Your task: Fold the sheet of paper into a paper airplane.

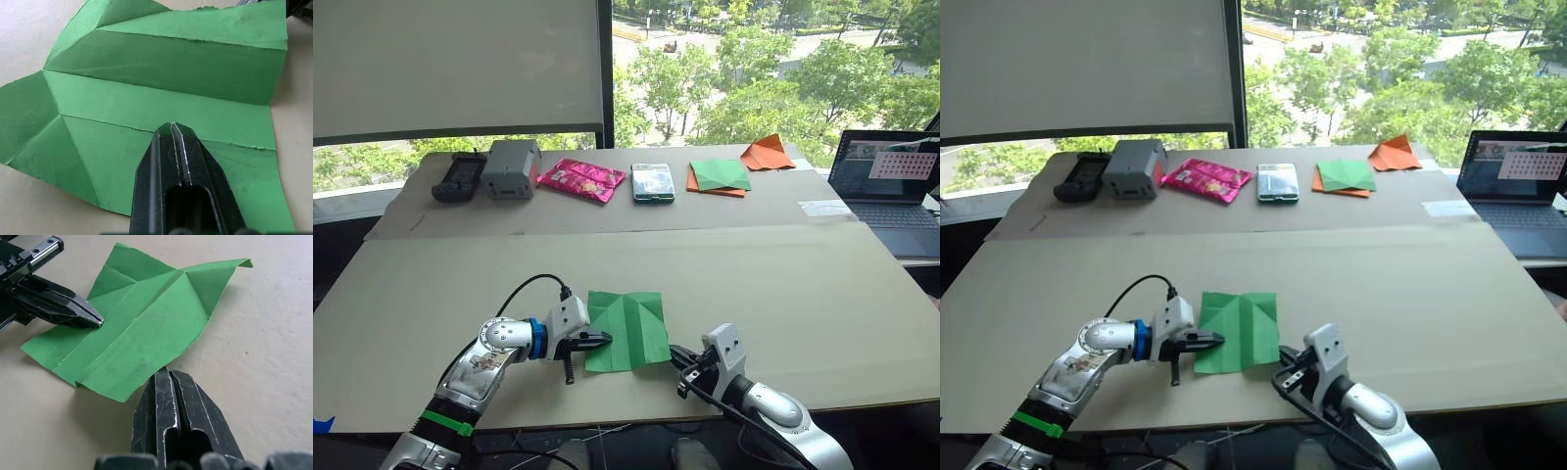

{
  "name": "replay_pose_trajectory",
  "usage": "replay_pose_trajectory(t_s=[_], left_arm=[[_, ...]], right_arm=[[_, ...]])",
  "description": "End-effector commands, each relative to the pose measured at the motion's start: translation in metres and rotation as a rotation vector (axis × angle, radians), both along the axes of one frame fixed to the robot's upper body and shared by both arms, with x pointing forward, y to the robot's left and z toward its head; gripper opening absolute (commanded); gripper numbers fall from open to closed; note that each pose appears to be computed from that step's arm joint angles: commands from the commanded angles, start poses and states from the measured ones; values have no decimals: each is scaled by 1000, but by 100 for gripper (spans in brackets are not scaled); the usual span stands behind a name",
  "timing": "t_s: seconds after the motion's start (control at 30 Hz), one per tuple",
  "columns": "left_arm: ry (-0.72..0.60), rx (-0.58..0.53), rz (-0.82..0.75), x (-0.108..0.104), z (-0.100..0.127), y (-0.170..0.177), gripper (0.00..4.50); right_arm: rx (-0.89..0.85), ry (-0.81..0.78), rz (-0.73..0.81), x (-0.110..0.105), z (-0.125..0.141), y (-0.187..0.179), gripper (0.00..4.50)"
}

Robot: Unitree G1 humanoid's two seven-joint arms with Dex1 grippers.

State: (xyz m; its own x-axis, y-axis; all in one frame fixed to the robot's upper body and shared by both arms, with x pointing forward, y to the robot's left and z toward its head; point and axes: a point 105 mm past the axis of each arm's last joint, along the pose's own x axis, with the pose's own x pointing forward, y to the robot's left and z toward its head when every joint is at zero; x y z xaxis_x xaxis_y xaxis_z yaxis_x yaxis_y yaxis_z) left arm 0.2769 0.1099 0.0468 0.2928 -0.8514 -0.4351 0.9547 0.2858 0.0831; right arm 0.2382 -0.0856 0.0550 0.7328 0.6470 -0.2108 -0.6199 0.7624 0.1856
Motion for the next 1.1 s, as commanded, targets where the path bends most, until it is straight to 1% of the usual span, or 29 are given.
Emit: replay_pose_trajectory(t_s=[0.03, 0.13, 0.27, 0.4, 0.63, 0.7, 0.77, 0.93, 1.03, 1.1], left_arm=[[71, 64, 17, -6, -20, 6, 0], [71, 63, 22, -6, -20, 6, 0], [69, 63, 36, -5, -19, 8, 0], [59, 63, 59, -1, -17, 11, 0], [19, 30, 132, 8, 6, 21, 0], [3, 24, 142, 8, 14, 24, 0], [-6, 17, 154, 7, 22, 26, 0], [-14, -49, 208, 4, 52, 44, 0], [-8, -180, 196, 1, 88, 51, 0], [-1, -247, 177, -2, 105, 52, 0]], right_arm=[[70, -78, 56, 8, 22, 21, 8], [76, -94, 95, 14, 25, 33, 8], [76, -103, 185, 18, 30, 50, 8], [14, -77, 255, 22, 18, 64, 8], [-24, -21, 304, 22, 3, 67, 8], [-81, 10, 303, 25, -9, 66, 8], [-112, 29, 310, 26, -16, 65, 8], [-141, 46, 324, 29, -21, 66, 8], [-153, 57, 324, 30, -23, 66, 8], [-159, 60, 328, 31, -25, 67, 8]])
